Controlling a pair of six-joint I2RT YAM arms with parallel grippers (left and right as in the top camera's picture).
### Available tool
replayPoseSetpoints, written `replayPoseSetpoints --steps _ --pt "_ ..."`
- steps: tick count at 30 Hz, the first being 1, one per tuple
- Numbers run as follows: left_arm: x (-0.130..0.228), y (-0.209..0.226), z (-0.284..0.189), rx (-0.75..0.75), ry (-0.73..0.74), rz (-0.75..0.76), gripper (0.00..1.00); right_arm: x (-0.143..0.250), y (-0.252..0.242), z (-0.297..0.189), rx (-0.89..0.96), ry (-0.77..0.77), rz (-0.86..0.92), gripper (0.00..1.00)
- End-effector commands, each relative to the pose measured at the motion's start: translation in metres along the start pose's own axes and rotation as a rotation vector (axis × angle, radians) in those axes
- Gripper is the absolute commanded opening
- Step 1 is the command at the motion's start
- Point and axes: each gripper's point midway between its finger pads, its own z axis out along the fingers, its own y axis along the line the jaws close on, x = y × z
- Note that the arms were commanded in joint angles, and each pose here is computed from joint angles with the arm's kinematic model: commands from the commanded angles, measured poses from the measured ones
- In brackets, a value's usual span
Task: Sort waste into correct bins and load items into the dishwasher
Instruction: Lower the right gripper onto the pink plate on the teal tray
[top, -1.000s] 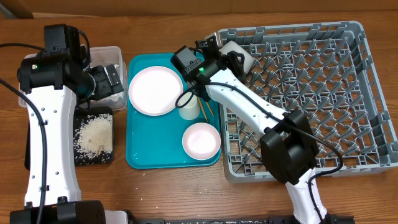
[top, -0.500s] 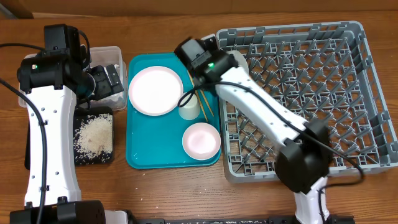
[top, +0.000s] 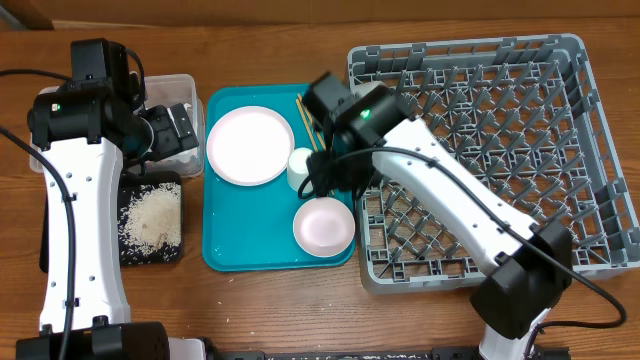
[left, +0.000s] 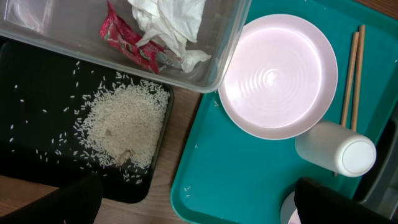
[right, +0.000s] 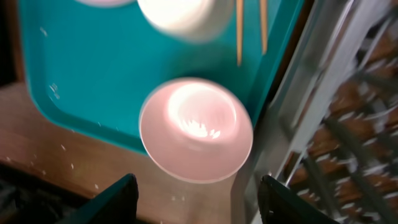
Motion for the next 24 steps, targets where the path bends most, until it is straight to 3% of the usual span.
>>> replayPoseSetpoints --steps 1,5,10,18,24 --pt "-0.004 0.002 -0.003 -0.007 -0.016 0.005 1.0 0.026 0.013 0.025 -0.041 0.097 0.066 0.59" --pt "-0.004 0.002 -0.003 -0.007 -0.016 0.005 1.0 0.034 0.014 0.061 0.012 0.08 0.085 0.43" --pt "-0.004 0.002 -0.003 -0.007 -0.016 0.005 1.0 0.036 0.014 0.096 0.074 -0.001 0.109 0.34" --pt "-0.004 0.002 -0.003 -0.007 -0.016 0.005 1.0 0.036 0.021 0.124 0.026 -0.042 0.103 0.31" --pt "-0.004 0.002 -0.003 -0.007 -0.016 0.005 1.0 0.036 0.058 0.125 -0.084 -0.065 0.043 0.31"
